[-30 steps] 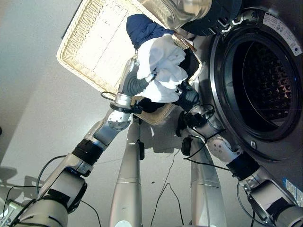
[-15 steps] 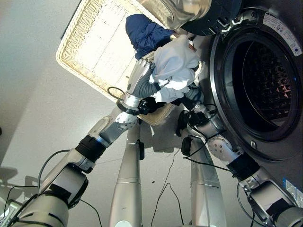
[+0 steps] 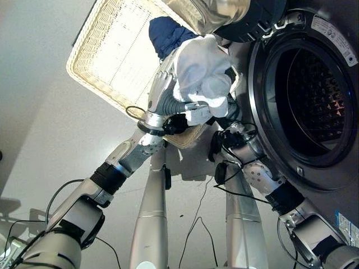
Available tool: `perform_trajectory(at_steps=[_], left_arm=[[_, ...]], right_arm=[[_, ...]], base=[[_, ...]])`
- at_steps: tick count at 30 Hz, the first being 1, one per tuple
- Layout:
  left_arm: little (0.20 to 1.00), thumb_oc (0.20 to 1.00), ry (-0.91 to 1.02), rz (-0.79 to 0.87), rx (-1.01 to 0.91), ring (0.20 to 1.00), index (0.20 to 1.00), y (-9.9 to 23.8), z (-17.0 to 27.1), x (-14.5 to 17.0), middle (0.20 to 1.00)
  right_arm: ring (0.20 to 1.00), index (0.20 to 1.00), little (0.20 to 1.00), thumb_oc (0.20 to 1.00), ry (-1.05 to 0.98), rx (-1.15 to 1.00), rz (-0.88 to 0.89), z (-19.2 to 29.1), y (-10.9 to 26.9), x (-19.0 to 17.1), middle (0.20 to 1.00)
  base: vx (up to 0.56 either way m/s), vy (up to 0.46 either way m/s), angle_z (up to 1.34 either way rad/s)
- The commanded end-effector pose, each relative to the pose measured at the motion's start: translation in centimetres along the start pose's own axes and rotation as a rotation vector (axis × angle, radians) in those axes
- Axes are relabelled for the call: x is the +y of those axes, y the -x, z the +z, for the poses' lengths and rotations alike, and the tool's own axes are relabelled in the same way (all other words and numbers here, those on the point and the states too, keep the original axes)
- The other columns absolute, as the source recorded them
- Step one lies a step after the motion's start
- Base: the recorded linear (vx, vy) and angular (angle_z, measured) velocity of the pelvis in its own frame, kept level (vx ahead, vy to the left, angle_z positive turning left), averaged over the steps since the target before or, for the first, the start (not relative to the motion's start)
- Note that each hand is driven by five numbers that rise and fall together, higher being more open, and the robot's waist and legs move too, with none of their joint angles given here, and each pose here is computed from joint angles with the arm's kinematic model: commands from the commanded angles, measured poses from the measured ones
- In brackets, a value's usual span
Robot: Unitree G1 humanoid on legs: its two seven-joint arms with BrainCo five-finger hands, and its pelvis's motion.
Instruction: Put the clothes into the washing machine.
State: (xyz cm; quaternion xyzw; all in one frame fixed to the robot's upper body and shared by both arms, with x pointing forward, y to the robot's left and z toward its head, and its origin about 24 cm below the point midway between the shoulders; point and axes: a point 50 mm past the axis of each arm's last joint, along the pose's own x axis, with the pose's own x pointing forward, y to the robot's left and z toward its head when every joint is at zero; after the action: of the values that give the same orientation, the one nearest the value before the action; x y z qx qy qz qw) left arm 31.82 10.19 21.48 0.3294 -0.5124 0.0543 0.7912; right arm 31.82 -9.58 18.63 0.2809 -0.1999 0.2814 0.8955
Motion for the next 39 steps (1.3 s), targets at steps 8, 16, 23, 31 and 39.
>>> perform_trajectory(at_steps=[8,16,23,31,39], left_arm=[[1.0,1.0,0.034,0.204,0.131,1.0,1.0,0.7,-1.1,1.3,1.0],[1.0,1.0,0.053,0.276,0.205,1.0,1.0,1.2,-2.2,2.1,1.0],[1.0,1.0,0.064,0.302,0.241,1.0,1.0,1.4,-2.9,2.5,1.0],[1.0,1.0,0.03,0.35,0.309,1.0,1.0,2.2,-4.5,3.0,1.0],[1.0,1.0,-0.051,0.396,0.423,1.0,1.0,2.7,-7.8,3.7,1.0]], right_arm=[[0.2,0.2,0.2,0.2,-0.118,-0.274,0.147,4.1,-0.6,3.3,0.2],[0.2,0.2,0.2,0.2,-0.173,-0.303,0.129,4.5,-0.5,2.7,0.2],[0.2,0.2,0.2,0.2,-0.241,-0.312,0.15,4.7,-0.6,2.5,0.2],[0.2,0.2,0.2,0.2,-0.24,-0.299,0.017,4.3,-0.5,-0.2,0.2],[0.2,0.2,0.2,0.2,-0.396,-0.319,-0.3,3.9,1.2,-8.6,0.2]], base=[[0.0,0.0,0.0],[0.0,0.0,0.0],[0.0,0.0,0.0],[0.0,0.0,0.0],[0.0,0.0,0.0]])
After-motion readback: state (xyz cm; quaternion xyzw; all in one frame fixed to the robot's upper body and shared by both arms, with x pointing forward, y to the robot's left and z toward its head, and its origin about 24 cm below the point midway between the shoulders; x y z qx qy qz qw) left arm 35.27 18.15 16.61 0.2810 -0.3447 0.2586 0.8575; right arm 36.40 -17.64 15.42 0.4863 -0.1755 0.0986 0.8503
